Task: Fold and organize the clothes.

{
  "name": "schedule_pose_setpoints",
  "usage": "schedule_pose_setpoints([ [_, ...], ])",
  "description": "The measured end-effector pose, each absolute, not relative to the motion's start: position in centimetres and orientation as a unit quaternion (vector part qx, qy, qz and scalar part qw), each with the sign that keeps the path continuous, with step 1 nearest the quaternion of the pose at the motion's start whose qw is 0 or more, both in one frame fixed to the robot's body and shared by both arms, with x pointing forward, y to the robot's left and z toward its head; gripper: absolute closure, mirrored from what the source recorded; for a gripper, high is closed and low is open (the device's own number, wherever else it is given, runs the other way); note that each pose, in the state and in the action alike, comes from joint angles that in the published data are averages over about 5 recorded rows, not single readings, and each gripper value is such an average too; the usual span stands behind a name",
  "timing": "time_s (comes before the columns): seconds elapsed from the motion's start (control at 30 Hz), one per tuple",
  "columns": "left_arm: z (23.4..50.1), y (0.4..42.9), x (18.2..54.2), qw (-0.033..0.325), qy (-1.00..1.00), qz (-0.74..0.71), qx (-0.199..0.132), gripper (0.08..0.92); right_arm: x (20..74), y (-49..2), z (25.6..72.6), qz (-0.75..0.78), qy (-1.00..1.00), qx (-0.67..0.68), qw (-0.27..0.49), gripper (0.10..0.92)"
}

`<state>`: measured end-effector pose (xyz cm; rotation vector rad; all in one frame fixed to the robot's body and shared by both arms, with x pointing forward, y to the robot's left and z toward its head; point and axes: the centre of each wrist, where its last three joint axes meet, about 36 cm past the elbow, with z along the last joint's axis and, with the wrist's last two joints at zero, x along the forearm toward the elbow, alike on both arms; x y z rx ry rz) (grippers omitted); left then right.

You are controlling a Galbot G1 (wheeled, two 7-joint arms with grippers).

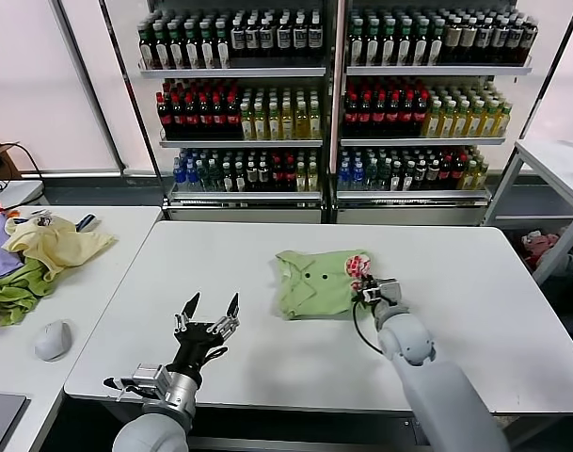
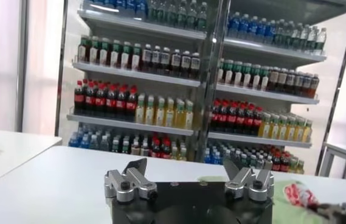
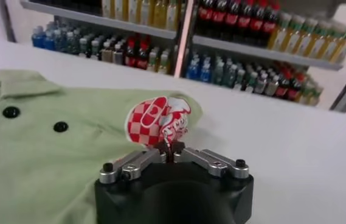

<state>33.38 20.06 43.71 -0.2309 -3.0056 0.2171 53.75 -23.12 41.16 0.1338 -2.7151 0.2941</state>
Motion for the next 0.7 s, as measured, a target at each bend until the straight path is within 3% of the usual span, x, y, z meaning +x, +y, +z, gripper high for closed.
schedule_pose_setpoints([
  [0.33,43.7,19.3,33.2,0.058,-0.992,0.070,-0.082,0.177,53.9,-27.3,41.4,0.145,-0.980,0.041,0.133,0.636],
  [0.7,43.8,19.2,32.9,0.048,-0.993,0.066,-0.081,0.177,47.7,-29.6,41.4,0.134,-0.989,0.012,0.058,0.316],
])
